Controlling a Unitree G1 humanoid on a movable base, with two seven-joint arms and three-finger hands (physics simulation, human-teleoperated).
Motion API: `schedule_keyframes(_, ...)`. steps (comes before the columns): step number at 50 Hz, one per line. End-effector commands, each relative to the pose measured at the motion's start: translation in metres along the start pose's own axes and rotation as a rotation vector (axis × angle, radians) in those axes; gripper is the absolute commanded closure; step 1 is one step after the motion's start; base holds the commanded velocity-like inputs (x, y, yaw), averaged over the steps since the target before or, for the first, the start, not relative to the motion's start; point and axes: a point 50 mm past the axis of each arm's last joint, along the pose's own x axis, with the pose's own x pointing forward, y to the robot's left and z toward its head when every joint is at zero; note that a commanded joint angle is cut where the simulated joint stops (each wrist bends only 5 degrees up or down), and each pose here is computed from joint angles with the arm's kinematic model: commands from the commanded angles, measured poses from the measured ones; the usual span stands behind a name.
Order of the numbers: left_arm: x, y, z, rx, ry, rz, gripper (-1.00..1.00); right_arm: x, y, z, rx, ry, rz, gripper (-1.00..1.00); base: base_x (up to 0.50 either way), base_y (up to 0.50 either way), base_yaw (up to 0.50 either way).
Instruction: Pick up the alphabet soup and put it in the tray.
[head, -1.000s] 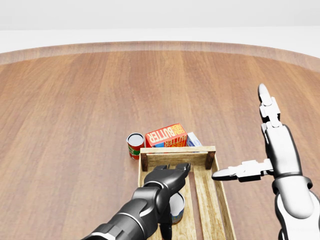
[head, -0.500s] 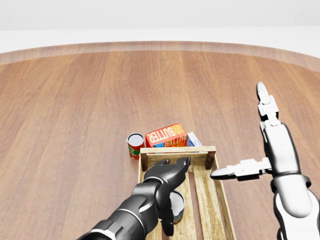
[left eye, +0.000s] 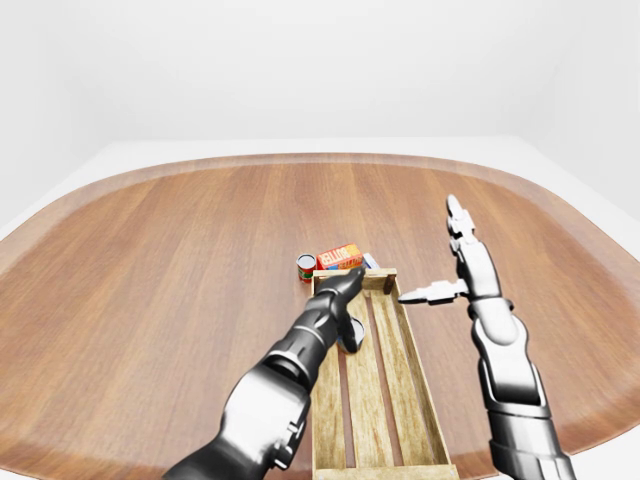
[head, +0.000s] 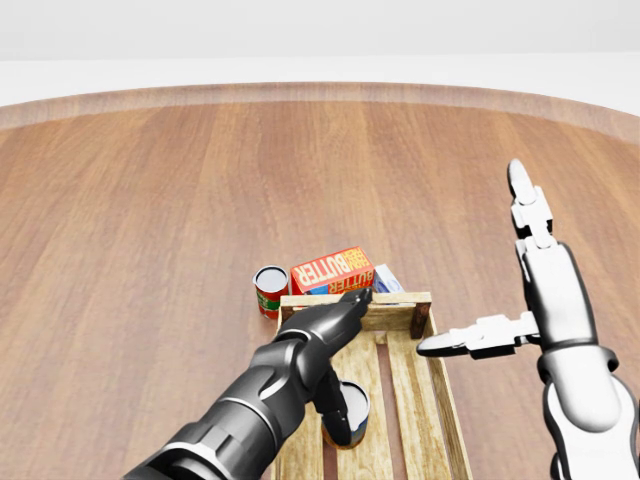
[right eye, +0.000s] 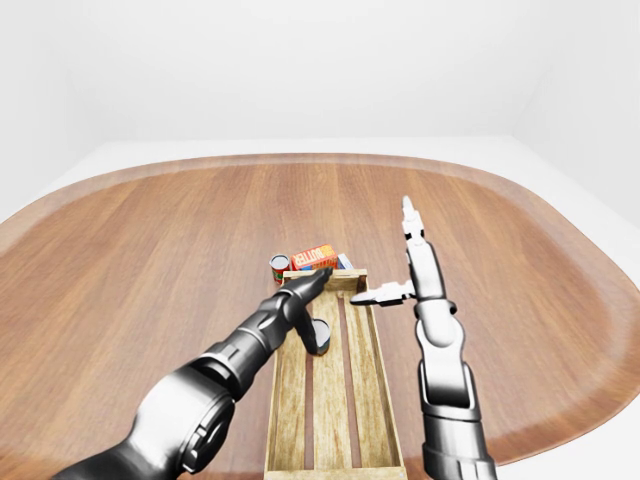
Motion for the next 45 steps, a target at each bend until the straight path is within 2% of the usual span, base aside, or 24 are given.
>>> schedule_keyframes(1, -0.003, 0.032, -0.01, -0.072, -0.022, 0.103, -1.0, 0.001, 0.002, 0.001, -0.007, -0.003, 0.004, -1.0, 0.0, 0.0, 0.0)
schedule_keyframes(2, -0.004, 0.041, -0.009, -0.105, -0.033, 0.14, -1.0, 0.001, 0.002, 0.0, -0.008, 0.0, 0.005, -0.98, 0.0, 0.0, 0.0)
schedule_keyframes(7, -0.009, 0.057, -0.003, -0.179, -0.076, 0.193, -1.0, 0.001, 0.004, 0.002, -0.009, -0.004, 0.008, -0.99, 0.0, 0.0, 0.0)
schedule_keyframes(8, -0.012, 0.067, 0.001, -0.223, -0.112, 0.224, -1.0, 0.001, 0.004, 0.003, -0.01, -0.009, 0.009, -0.98, 0.0, 0.0, 0.0)
schedule_keyframes(11, -0.019, 0.081, 0.005, -0.242, -0.168, 0.271, -1.0, 0.001, 0.004, 0.003, -0.011, -0.011, 0.011, -0.99, 0.0, 0.0, 0.0)
schedule_keyframes(15, -0.034, 0.104, 0.009, -0.275, -0.253, 0.351, -1.0, 0.001, 0.004, 0.003, -0.011, -0.008, 0.011, -0.99, 0.0, 0.0, 0.0)
schedule_keyframes(16, -0.043, 0.114, 0.008, -0.286, -0.288, 0.388, -1.0, 0.001, 0.006, 0.001, -0.01, -0.002, 0.015, -0.99, 0.0, 0.0, 0.0)
schedule_keyframes(21, -0.065, 0.13, 0.004, -0.29, -0.357, 0.474, -1.0, 0.001, 0.008, 0.001, -0.013, -0.001, 0.02, -0.99, 0.0, 0.0, 0.0)
schedule_keyframes(27, -0.09, 0.137, -0.001, -0.292, -0.425, 0.562, -1.0, 0.001, 0.01, 0.003, -0.017, -0.007, 0.028, -0.99, 0.0, 0.0, 0.0)
schedule_keyframes(30, -0.097, 0.134, -0.006, -0.308, -0.435, 0.587, -1.0, 0.002, 0.012, 0.005, -0.019, -0.014, 0.032, -0.99, 0.0, 0.0, 0.0)
schedule_keyframes(45, -0.104, 0.12, -0.026, -0.386, -0.419, 0.622, -1.0, 0.002, 0.019, 0.006, -0.006, -0.016, 0.043, -0.99, 0.0, 0.0, 0.0)
